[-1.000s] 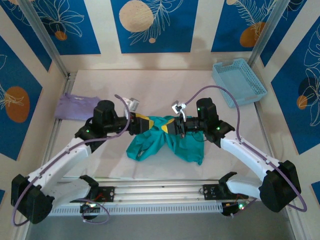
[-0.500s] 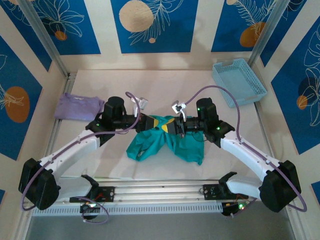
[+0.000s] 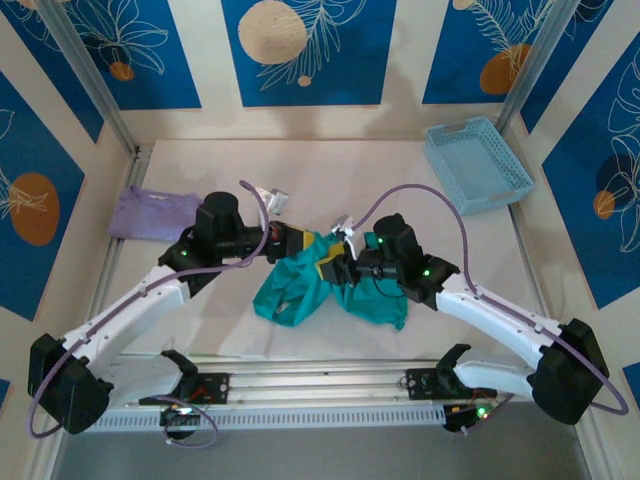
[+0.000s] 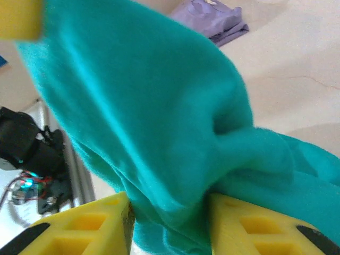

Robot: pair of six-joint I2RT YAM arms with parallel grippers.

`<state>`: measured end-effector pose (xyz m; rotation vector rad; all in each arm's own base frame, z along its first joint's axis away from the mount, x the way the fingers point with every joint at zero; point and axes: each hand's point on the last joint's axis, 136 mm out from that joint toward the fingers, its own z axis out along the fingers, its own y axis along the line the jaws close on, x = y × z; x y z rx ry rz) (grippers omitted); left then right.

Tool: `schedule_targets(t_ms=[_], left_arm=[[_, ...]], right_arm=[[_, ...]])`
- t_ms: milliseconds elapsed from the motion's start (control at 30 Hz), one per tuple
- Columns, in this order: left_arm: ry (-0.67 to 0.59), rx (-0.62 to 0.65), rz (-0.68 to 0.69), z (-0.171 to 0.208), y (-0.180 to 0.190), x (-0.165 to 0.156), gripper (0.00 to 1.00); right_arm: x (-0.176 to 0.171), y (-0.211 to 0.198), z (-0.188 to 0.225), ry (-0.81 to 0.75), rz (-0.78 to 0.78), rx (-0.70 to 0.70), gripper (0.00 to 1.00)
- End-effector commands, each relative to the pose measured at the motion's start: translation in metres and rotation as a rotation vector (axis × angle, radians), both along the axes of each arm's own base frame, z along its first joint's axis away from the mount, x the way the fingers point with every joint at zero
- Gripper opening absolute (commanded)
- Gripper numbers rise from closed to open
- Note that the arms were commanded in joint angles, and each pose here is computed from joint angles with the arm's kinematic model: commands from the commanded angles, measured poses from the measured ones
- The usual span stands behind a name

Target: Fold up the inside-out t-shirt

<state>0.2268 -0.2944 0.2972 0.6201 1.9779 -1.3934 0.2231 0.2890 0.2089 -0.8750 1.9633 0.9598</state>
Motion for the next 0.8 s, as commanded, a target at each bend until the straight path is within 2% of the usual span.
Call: schedule_targets(t_ms=[0, 67, 167, 300, 400, 600, 767], left_arm=[[-0.023, 0.032, 0.050, 0.012, 0.008, 0.000, 0.00], [-0.029, 0.071, 0.087, 0.011, 0.014, 0.003, 0.00], [-0.021, 0.102, 0.124, 0.006, 0.019, 0.006, 0.00], [0.013, 0.096, 0.127, 0.001, 0.015, 0.007, 0.00], [0.018, 0.083, 0.123, 0.004, 0.013, 0.006, 0.00], [0.025, 0.078, 0.125, 0.005, 0.012, 0.004, 0.00], [0.028, 0.075, 0.124, 0.006, 0.011, 0.002, 0.00]], right_arm=[[0.024, -0.012, -0.004, -0.062, -0.136, -0.058, 0.31], [0.040, -0.030, -0.008, -0.050, -0.271, -0.124, 0.24], [0.049, -0.052, -0.001, -0.058, -0.402, -0.193, 0.27], [0.023, -0.037, 0.024, -0.207, -0.260, -0.143, 0.41], [0.001, -0.019, 0.040, -0.325, -0.142, -0.096, 0.45], [-0.011, 0.011, 0.060, -0.519, -0.041, -0.066, 0.45], [-0.004, 0.029, 0.064, -0.579, -0.011, -0.066, 0.40]])
